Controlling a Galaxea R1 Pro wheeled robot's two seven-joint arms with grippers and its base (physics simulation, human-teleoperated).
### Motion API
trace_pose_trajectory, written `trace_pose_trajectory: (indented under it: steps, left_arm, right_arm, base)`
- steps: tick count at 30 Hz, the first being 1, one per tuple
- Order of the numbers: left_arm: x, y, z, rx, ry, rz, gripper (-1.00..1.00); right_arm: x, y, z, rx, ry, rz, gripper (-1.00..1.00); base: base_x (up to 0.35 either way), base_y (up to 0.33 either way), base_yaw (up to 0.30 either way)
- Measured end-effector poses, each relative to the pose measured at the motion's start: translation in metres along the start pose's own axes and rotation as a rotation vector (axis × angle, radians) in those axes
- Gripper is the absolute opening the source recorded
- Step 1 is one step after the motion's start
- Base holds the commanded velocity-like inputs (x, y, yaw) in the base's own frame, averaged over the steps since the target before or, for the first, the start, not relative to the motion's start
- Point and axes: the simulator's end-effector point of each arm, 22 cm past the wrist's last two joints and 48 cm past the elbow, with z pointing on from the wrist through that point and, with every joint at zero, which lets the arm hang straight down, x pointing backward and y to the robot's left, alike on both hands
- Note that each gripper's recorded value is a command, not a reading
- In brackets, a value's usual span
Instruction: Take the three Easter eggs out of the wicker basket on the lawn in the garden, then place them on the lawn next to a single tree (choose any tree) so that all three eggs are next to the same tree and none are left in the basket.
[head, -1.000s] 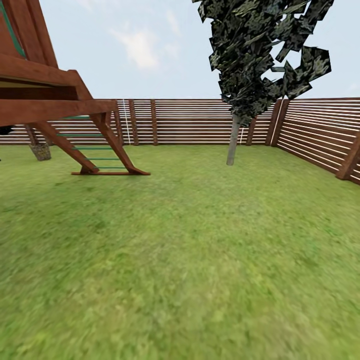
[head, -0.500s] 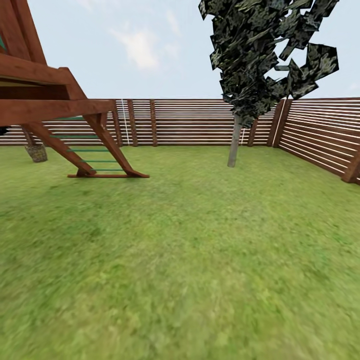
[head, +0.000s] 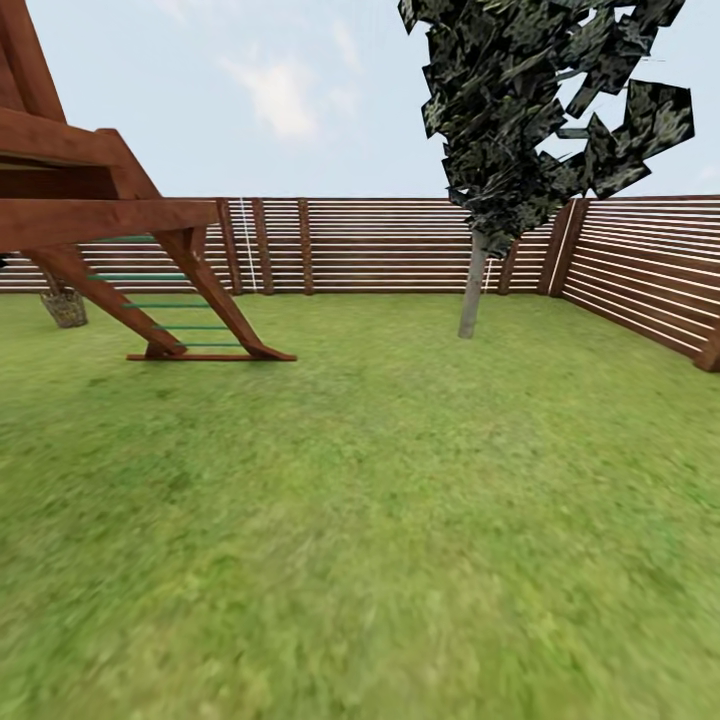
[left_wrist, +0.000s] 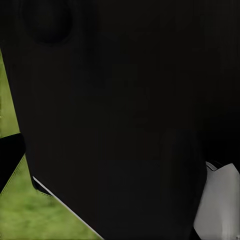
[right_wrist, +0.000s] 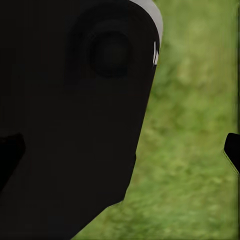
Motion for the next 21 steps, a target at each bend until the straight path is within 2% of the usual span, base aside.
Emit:
trace_pose_trajectory:
  steps: [21]
  left_arm:
    - [0.0000, 0.0006, -0.0001, -0.001, 0.000, 0.000, 1.00]
  right_arm:
    - [0.0000, 0.0000, 0.0000, 0.000, 0.000, 0.000, 1.00]
  base:
    - [0.335, 0.000, 0.000]
